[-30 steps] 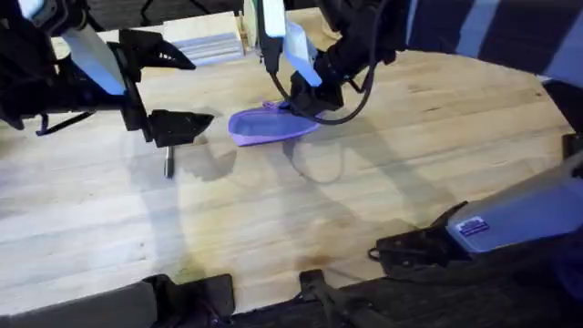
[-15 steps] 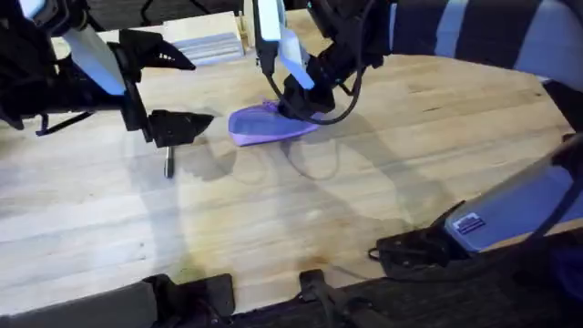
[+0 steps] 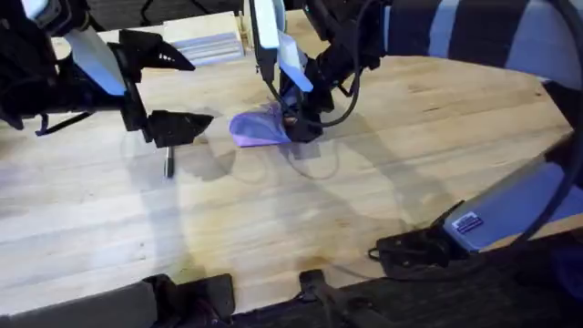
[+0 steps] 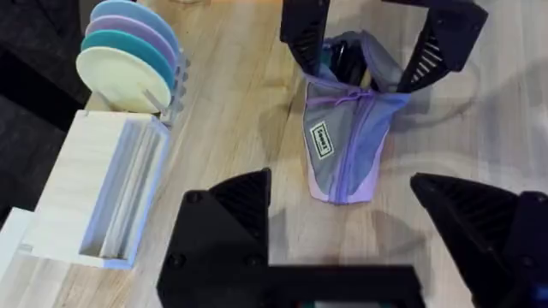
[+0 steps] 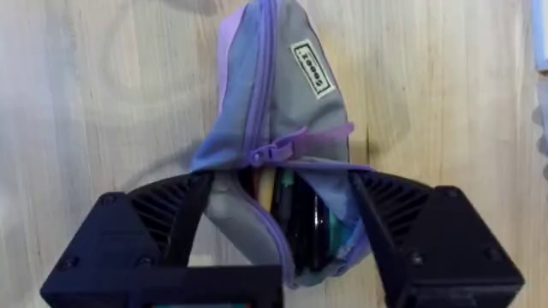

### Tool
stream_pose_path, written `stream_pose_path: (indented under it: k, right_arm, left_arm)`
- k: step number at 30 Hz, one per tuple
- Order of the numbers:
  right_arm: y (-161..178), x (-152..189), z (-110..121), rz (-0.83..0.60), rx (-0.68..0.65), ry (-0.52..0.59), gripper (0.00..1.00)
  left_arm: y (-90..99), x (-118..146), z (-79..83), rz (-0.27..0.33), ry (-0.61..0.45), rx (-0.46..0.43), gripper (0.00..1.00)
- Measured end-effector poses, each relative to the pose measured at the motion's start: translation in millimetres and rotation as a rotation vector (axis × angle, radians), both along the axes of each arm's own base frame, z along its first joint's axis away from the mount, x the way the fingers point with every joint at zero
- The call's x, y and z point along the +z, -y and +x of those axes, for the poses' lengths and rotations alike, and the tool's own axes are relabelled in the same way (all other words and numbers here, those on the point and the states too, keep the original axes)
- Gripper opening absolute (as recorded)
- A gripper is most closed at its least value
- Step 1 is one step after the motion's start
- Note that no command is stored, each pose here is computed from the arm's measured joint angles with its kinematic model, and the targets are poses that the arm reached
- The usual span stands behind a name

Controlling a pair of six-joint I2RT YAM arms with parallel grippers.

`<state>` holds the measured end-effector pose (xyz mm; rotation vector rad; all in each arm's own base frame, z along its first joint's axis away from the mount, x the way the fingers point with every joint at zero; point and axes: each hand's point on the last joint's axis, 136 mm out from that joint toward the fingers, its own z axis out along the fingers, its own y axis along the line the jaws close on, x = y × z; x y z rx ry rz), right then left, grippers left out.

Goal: Unzip the bag, pick up the pens from the table one at a time and place them inside, then zip the bag closed.

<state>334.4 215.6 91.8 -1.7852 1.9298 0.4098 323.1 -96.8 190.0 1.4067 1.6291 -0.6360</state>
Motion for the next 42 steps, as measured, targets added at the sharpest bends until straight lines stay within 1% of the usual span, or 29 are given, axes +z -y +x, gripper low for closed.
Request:
stream_pose_path:
  k: [14,17,20,25,29,33,38,40,42]
  right_arm:
    - [-0.6,0.8,1.6,0.004,-0.004,0.005,0.998]
    - [-0.2,5.2,2.1,0.007,-0.017,0.011,0.997]
    - [-0.6,23.2,2.4,0.031,-0.040,0.040,0.997]
    - [-5.4,81.8,-4.4,0.128,-0.079,0.137,0.998]
    - [3.3,120.5,-8.8,0.204,-0.168,0.170,0.998]
    - [28.3,149.6,-4.3,0.280,-0.343,0.158,0.998]
    - [62.3,175.1,-0.2,0.363,-0.553,0.131,0.998]
    - [72.9,181.7,-0.6,0.385,-0.611,0.124,0.998]
    - [80.9,187.2,-1.3,0.402,-0.652,0.122,0.998]
  left_arm:
    - [0.0,-0.1,0.0,0.000,0.000,0.000,0.994]
    - [0.0,-0.1,0.0,0.000,0.000,0.000,0.993]
    - [0.0,-0.1,0.0,0.000,0.000,0.000,0.992]
    - [0.1,-0.3,-0.7,0.000,-0.005,0.000,0.993]
    - [-1.8,-4.4,-2.8,0.016,-0.036,0.013,0.993]
    - [-10.0,-15.5,-1.5,0.069,-0.116,0.080,0.993]
    - [-24.9,-31.1,0.5,0.146,-0.248,0.209,0.994]
    - [-34.1,-35.3,4.0,0.185,-0.299,0.284,0.995]
    - [-45.7,-37.6,11.7,0.225,-0.336,0.380,0.995]
